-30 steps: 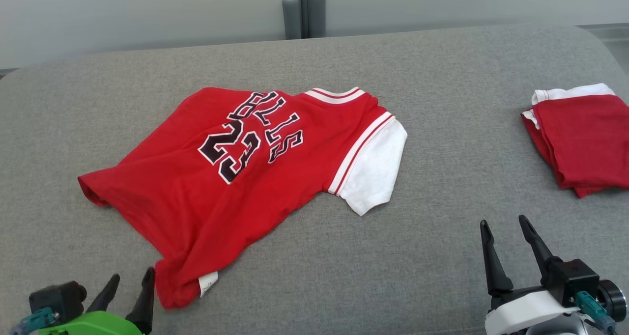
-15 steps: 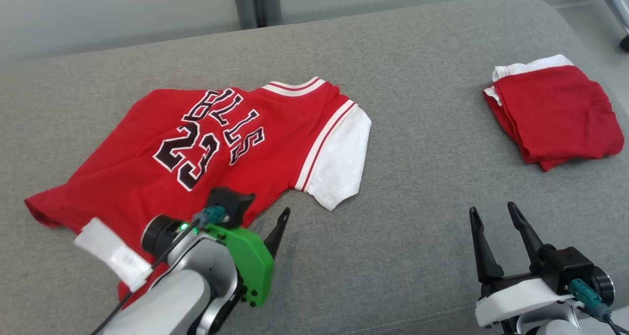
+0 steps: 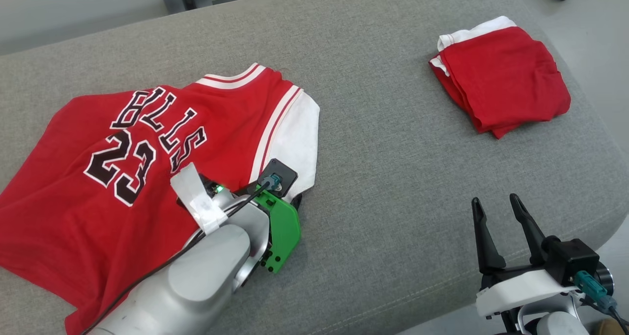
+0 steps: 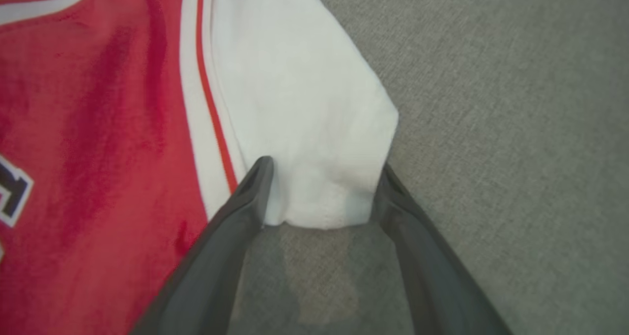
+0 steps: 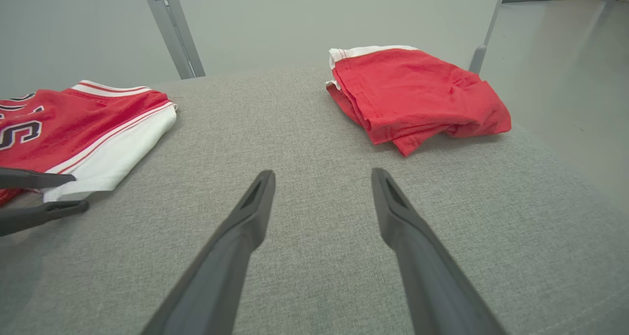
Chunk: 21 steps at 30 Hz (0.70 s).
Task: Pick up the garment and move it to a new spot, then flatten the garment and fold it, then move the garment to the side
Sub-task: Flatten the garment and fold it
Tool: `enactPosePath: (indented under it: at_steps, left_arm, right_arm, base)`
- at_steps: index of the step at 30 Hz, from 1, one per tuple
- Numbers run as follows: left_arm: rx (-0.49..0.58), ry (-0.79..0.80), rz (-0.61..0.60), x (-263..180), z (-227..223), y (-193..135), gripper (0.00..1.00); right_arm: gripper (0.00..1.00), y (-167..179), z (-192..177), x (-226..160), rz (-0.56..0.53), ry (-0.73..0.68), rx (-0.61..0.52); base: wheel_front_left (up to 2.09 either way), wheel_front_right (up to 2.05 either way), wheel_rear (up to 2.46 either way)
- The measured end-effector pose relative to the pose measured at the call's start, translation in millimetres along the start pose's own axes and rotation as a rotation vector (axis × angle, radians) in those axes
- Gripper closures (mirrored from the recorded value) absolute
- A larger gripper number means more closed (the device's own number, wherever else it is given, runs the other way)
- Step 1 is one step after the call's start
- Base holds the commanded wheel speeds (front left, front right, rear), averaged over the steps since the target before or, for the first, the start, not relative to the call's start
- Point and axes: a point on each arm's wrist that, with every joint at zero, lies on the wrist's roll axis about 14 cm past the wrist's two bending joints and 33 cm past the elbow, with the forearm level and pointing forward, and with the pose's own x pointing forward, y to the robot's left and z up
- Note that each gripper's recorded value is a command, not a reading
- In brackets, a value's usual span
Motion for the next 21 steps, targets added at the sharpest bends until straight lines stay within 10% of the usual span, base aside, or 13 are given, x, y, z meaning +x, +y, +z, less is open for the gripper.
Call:
enactPosePath:
  at_steps: [5,6,7,21]
  left_arm:
    - [0.04,0.038,0.009,7,-8,3,0.02]
    - [0.042,0.038,0.009,8,-9,3,0.73]
    - [0.039,0.032,0.015,8,-8,5,1.0]
    - [-0.607,-0.521,0.009,-15,109,32,1.0]
  right_arm:
    - [0.0,-2,-1,0,-0.007,0.002,0.006]
    - [0.0,-2,-1,0,-0.007,0.002,0.007]
    - [0.0,-2,-1,0,-0.006,0.002,0.007]
    - [0.0,1,5,1,0.005,-0.017,0.01]
  base:
    - [0.0,0.0,0.0]
    - [0.0,0.0,0.0]
    - [0.0,0.0,0.0]
    - [0.0,0.0,0.0]
